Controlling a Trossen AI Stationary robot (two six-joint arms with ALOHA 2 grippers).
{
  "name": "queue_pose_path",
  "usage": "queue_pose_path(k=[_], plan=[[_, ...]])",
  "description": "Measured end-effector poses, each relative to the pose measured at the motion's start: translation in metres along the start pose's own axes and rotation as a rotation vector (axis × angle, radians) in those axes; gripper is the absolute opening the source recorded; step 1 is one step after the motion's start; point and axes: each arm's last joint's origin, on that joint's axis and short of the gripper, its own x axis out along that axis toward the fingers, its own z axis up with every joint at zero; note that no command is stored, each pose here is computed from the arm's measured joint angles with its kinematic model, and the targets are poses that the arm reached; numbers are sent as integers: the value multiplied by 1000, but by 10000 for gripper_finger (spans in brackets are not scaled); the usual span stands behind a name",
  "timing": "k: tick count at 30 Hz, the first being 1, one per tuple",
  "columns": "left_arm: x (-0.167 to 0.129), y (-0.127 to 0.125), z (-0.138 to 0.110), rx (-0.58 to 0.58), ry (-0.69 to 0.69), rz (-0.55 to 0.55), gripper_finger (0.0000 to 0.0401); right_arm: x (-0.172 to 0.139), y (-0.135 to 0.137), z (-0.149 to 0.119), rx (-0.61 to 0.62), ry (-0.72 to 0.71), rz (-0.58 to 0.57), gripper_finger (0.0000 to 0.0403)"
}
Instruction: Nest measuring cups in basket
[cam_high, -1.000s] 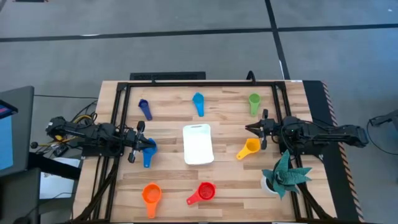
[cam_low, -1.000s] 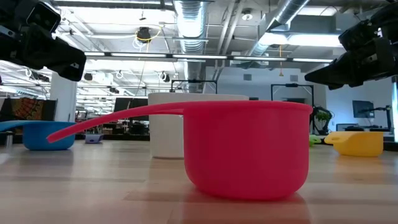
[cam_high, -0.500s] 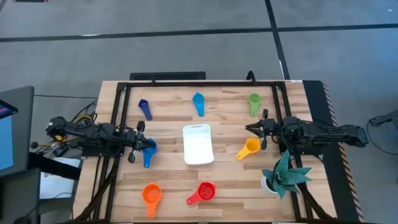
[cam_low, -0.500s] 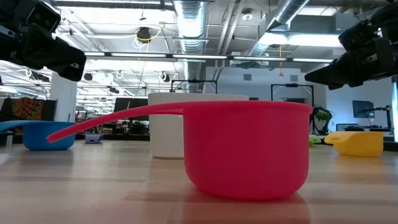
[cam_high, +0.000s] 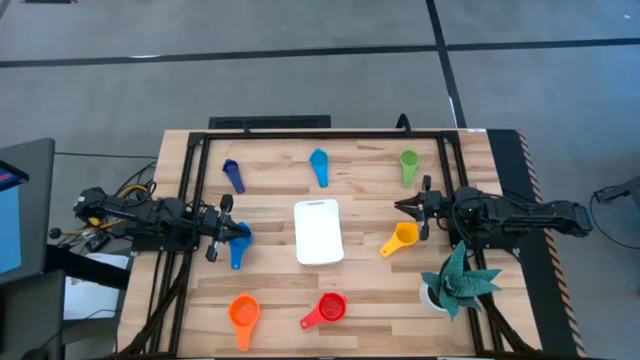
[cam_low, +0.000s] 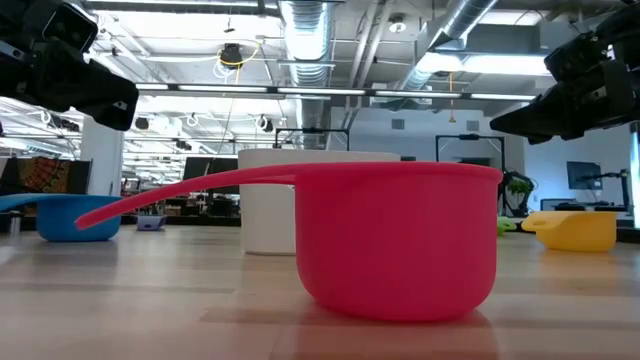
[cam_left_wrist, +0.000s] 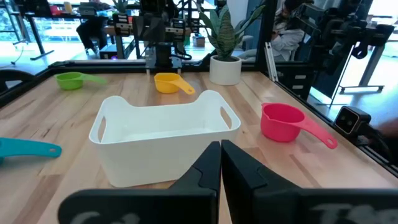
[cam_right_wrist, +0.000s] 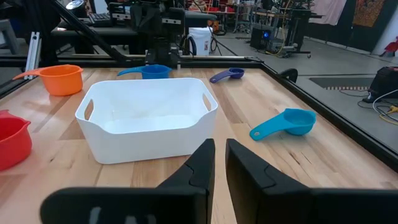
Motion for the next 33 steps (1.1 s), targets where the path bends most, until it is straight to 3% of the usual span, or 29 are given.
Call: queue_pose_path(k=[17,25,33], plan=[[0,0,0,0,-3,1,0,0,0,0,0,0,0,66],[-1,1,8,68,-82,42,0,0,0,0,-1,0,0,66],[-3,10,12,31,-126,375,0,0,-1,1,0,-6,-11,66]])
